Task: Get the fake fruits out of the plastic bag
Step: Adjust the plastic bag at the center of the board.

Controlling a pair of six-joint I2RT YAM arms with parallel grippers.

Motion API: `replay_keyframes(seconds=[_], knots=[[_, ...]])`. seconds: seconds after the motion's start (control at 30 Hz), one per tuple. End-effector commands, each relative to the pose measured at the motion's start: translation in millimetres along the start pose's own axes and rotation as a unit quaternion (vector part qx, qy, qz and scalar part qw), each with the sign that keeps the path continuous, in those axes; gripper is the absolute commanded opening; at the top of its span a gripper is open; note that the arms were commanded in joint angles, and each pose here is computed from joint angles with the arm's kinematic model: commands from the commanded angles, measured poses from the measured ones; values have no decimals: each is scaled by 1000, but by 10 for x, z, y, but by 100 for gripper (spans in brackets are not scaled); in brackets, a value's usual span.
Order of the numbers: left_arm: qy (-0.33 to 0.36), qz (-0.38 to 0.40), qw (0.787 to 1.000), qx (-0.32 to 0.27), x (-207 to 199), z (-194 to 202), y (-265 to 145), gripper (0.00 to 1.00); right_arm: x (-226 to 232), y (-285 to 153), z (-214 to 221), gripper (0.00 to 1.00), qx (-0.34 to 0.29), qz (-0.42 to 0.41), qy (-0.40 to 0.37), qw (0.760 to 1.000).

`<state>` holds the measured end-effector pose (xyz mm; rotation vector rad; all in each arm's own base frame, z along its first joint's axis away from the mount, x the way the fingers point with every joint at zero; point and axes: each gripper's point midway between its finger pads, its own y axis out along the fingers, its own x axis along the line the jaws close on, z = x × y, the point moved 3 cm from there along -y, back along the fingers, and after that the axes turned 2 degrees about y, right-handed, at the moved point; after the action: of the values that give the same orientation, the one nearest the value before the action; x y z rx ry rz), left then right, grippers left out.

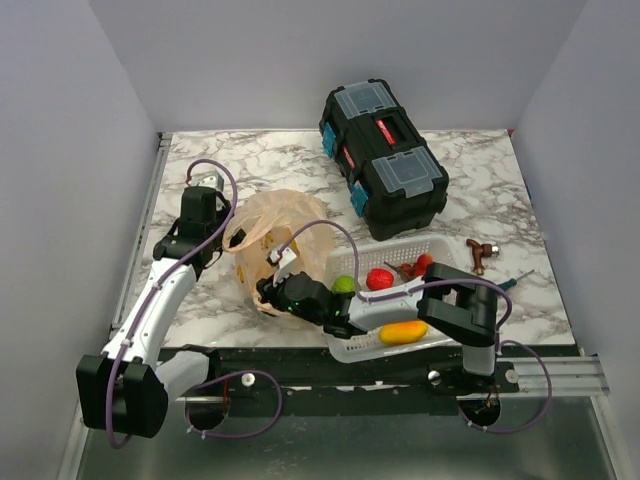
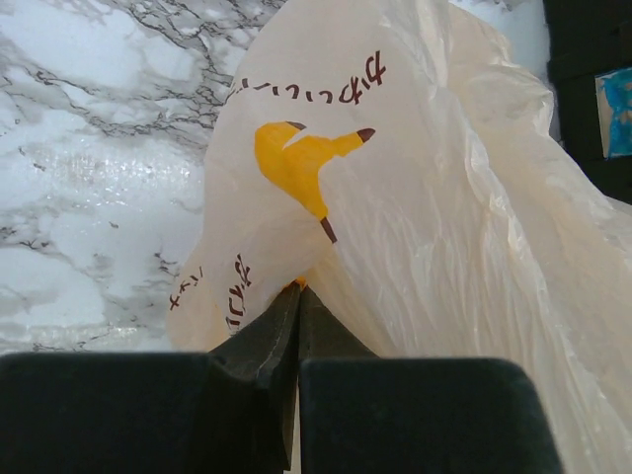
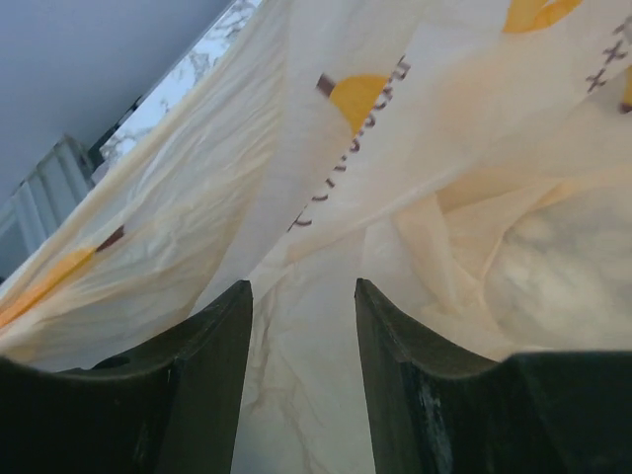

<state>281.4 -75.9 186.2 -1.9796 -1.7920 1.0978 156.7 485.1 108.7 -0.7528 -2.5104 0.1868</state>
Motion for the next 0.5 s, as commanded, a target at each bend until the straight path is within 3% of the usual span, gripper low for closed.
replay_keyframes(seconds=[0.0, 0.13, 0.3, 0.47], knots=[[16, 12, 1000, -14, 28, 21, 18, 0, -115, 27, -296, 53, -51, 51, -19, 997], [13, 39, 999, -4, -15, 150, 1, 0, -247, 43, -587, 64, -59, 121, -44, 990], [10, 52, 999, -11, -10, 258, -73, 0, -343, 1, -962, 68, -73, 159, -52, 983], [14, 55, 998, -24, 9, 295, -117, 0, -409, -38, -1039, 68, -85, 191, -52, 977]])
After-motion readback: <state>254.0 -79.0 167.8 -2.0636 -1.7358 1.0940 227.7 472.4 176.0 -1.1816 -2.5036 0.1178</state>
